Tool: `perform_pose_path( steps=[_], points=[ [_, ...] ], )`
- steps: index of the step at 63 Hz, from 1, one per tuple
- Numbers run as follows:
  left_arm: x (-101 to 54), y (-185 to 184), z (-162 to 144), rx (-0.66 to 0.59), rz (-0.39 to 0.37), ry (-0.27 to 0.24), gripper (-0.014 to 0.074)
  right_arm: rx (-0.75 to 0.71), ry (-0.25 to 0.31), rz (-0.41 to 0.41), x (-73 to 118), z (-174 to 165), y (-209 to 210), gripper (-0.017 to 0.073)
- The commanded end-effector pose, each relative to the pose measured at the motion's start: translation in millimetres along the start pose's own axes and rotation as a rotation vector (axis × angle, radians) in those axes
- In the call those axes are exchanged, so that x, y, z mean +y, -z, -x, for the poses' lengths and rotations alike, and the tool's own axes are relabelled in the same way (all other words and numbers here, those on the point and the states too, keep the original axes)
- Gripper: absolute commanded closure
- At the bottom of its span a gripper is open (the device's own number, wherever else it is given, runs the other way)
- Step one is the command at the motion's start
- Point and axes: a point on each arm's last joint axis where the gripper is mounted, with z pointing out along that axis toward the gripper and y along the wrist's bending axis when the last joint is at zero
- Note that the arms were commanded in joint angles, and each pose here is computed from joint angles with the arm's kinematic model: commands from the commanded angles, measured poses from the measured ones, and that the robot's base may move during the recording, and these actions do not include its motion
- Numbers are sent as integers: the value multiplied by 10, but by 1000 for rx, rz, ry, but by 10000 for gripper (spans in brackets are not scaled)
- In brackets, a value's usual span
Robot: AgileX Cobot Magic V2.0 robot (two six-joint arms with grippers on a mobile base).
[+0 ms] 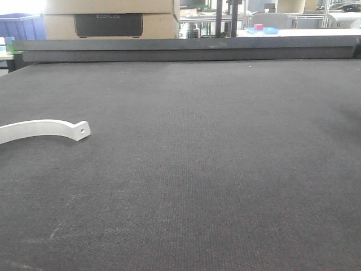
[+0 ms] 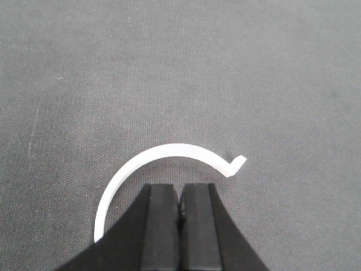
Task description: Grab PVC pipe and place in blue bin
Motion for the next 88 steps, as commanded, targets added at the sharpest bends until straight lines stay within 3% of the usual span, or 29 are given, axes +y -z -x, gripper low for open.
perform_pose_path(
  steps=[1, 51, 58, 72, 80, 88],
  points=[
    [-12, 1, 22, -7, -8, 7, 704, -19, 1, -6, -5, 59, -55, 219],
    [-12, 1, 22, -7, -8, 7, 704, 19, -6, -26, -21, 114, -406, 228],
    [-12, 1, 21, -5, -7, 7, 704, 23, -7, -28, -22, 110, -406, 318],
    [-13, 1, 4, 13, -8, 7, 704, 36, 27, -69, -60, 99, -404, 729],
    [-15, 2, 0, 17, -11, 10, 704, 42, 51, -87, -72, 93, -403, 719],
    [-15, 2, 4, 13, -10, 10, 704, 34, 213, -73, 5, 60, -329, 722]
  ],
)
